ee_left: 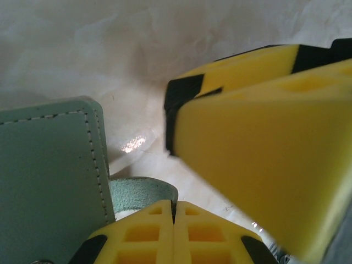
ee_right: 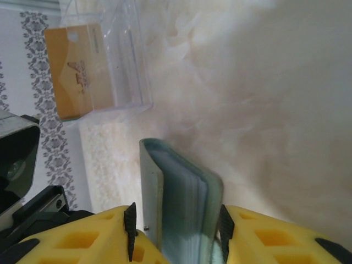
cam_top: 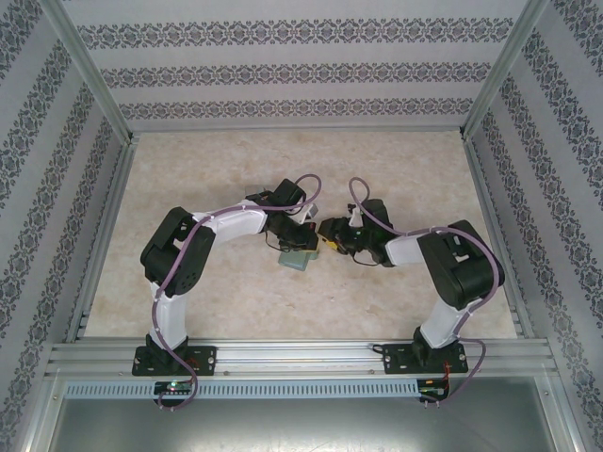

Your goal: Put the credit cards into the card holder

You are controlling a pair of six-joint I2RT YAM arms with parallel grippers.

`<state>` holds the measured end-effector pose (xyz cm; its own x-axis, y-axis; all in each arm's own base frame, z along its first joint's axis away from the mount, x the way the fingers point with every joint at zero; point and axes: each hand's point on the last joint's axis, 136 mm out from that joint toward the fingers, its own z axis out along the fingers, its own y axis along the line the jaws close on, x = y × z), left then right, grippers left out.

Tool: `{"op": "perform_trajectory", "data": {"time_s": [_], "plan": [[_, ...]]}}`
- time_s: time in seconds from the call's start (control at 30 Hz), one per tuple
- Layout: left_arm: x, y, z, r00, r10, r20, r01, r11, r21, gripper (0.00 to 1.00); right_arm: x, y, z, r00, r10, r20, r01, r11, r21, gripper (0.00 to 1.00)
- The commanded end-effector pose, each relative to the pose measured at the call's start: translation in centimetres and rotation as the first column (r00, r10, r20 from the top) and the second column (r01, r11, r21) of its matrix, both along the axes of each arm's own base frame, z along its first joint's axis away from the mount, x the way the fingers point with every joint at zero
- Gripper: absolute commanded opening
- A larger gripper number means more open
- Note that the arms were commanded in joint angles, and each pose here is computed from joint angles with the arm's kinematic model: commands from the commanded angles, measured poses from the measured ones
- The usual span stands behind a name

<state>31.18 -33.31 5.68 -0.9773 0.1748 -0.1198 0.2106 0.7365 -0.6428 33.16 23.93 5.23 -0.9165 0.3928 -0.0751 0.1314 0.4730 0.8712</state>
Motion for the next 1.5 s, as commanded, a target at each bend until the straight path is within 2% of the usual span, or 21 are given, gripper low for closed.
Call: {"op": "perform_trajectory", "data": {"time_s": [0.0, 0.2, 0.6, 0.7, 0.83, 1.23, 1.47], "plan": [[-0.3, -0.8, 1.8, 0.998, -0.043, 0.046, 0.044, 0.998, -0.040, 0.00, 0.8, 1.6, 1.3, 0.999, 0.039, 0.003, -0.039, 0.994, 0.100, 0.47], [-0.4, -0.7, 1.7, 0.999, -0.038, 0.038, 0.039, 0.998, -0.038, 0.00, 1.6, 2.6, 0.9, 0.998, 0.050, -0.030, -0.042, 0.976, 0.212, 0.40], [-0.3, -0.7, 1.9, 0.999, -0.032, 0.036, 0.033, 0.999, -0.041, 0.00, 1.5, 2.8, 0.6, 0.997, 0.069, -0.033, -0.061, 0.975, 0.214, 0.25], [-0.2, -0.8, 2.1, 0.999, -0.029, 0.040, 0.030, 0.999, -0.043, 0.00, 1.2, 2.8, -0.3, 0.994, 0.092, -0.058, -0.080, 0.979, 0.188, 0.18], [-0.2, -0.8, 2.4, 0.999, -0.028, 0.045, 0.030, 0.998, -0.046, 0.00, 1.0, 2.6, -1.2, 0.993, 0.097, -0.068, -0.083, 0.980, 0.178, 0.00], [-0.6, 1.2, 3.8, 0.999, 0.018, 0.050, -0.015, 0.998, -0.060, 0.00, 0.2, 1.4, -3.2, 0.992, 0.121, -0.039, -0.117, 0.989, 0.091, 0.00], [0.2, 3.5, 2.8, 0.997, 0.060, 0.041, -0.059, 0.998, -0.025, 0.00, -0.1, 0.7, -3.8, 0.991, 0.134, -0.027, -0.134, 0.991, 0.028, 0.00]]}}
